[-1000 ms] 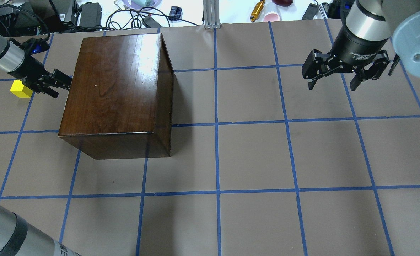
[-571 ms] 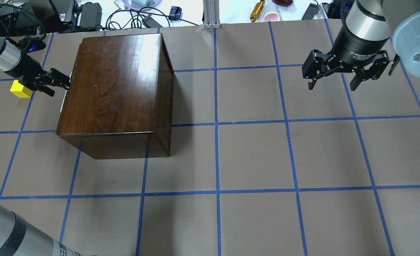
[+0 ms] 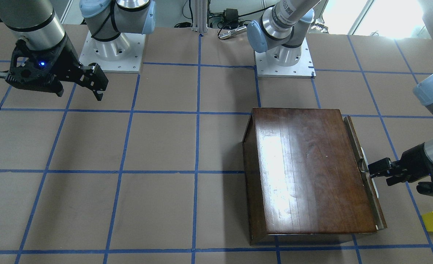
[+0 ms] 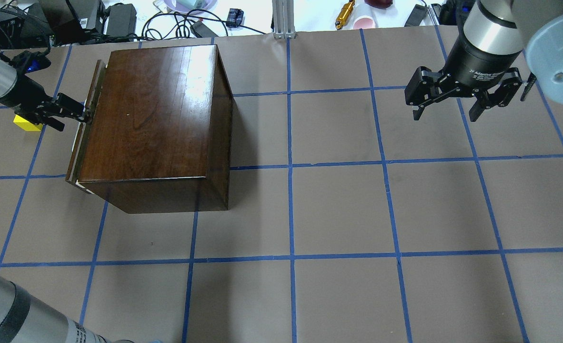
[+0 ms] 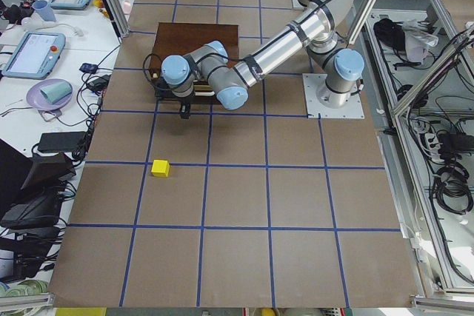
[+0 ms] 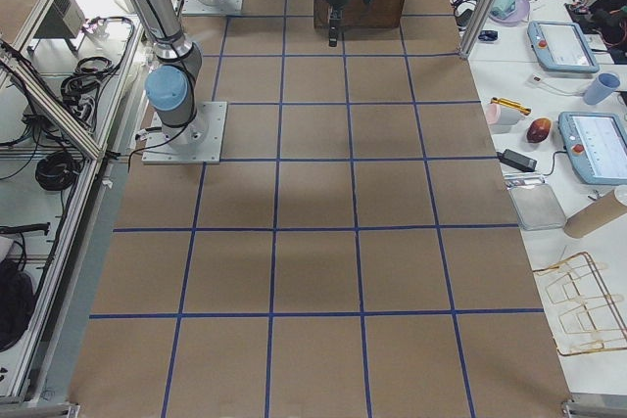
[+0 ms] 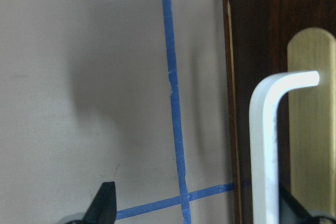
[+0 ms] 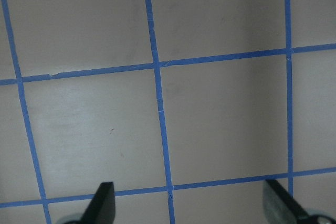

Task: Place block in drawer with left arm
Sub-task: 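Hook the white handle with the left gripper and pull the drawer open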

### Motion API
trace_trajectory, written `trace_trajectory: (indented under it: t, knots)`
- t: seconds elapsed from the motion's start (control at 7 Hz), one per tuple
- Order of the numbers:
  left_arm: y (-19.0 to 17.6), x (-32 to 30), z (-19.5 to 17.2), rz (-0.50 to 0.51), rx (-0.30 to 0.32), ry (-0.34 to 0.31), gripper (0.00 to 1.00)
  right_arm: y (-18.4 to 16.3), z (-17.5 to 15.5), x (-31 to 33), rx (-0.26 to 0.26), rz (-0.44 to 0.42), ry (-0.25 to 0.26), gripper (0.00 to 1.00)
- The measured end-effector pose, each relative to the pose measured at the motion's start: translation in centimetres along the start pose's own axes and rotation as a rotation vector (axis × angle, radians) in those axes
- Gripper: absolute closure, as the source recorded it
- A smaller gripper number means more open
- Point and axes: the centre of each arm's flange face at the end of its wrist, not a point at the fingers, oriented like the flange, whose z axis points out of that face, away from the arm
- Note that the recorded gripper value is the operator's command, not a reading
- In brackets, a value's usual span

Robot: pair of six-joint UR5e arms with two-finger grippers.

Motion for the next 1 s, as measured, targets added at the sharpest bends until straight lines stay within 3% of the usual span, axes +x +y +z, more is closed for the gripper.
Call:
trace_trajectory:
  t: [1.0]
  knots:
    - [1.0,-2.5,-0.9,-0.013,0.012,-0.007,0.02,0.0,0.0,0.0,0.000,0.000,0.000,0.00]
